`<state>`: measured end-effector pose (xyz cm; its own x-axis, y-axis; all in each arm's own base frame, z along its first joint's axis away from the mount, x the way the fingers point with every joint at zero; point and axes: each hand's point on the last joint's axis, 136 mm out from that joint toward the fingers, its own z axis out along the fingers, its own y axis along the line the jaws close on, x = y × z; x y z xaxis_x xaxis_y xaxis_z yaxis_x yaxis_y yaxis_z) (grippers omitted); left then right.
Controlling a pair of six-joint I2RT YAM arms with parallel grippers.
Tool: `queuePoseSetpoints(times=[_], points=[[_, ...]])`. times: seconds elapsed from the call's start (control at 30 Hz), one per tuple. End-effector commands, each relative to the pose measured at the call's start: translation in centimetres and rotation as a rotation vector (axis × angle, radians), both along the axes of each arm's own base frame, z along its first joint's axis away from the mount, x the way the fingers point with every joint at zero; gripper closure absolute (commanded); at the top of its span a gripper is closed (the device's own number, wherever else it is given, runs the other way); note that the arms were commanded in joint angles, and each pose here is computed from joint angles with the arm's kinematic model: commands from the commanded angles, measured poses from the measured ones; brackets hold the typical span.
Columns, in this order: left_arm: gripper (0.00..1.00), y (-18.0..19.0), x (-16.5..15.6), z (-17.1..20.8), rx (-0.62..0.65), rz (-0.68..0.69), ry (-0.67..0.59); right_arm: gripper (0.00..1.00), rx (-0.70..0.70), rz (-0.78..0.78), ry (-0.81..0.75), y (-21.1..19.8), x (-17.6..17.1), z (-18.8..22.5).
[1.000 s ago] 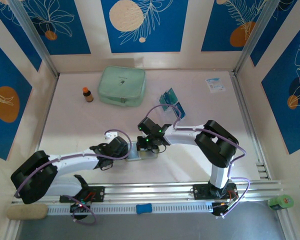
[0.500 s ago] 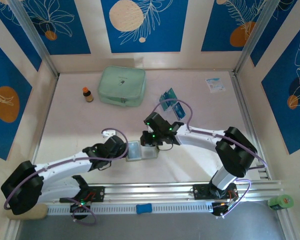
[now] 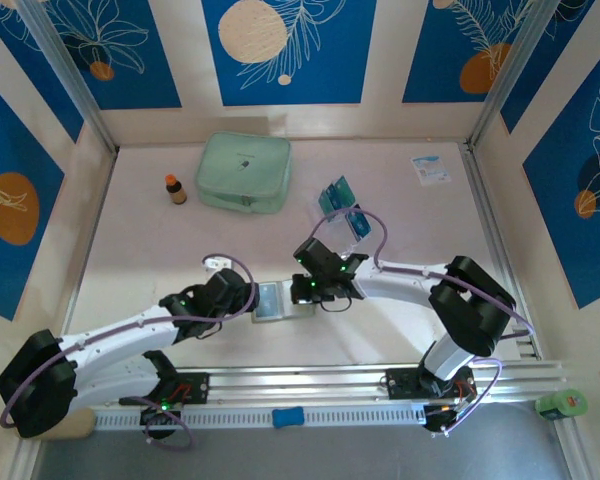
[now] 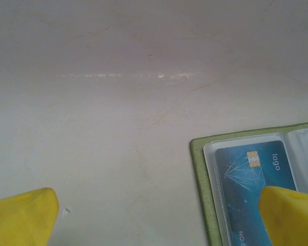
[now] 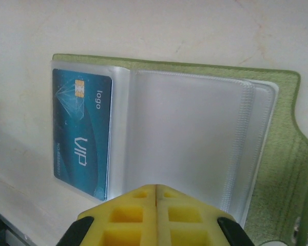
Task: Put the credit cards into the card holder
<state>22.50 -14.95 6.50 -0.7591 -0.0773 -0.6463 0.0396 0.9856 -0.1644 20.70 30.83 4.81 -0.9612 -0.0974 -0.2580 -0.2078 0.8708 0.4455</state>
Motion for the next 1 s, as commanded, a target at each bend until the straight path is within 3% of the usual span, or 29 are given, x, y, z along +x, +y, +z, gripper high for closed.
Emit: queuePoseSetpoints(times=[0.0, 0.33, 0.97], points=[[0.00, -1.3, 0.9, 1.1, -0.026, -0.041, -0.023, 1.00, -0.060, 0.002, -0.033, -0.8, -0.3, -0.5], [0.00, -3.1, 1.9, 1.4, -0.063, -0.076, -0.040, 1.00, -0.127, -0.010, -0.084, -1.8, -0.5, -0.5], [0.00, -4.5, 3.9, 1.4, -0.103, -0.066, -0.099, 1.00, -0.086, 0.017, -0.115, -1.5, 0.9, 0.9]])
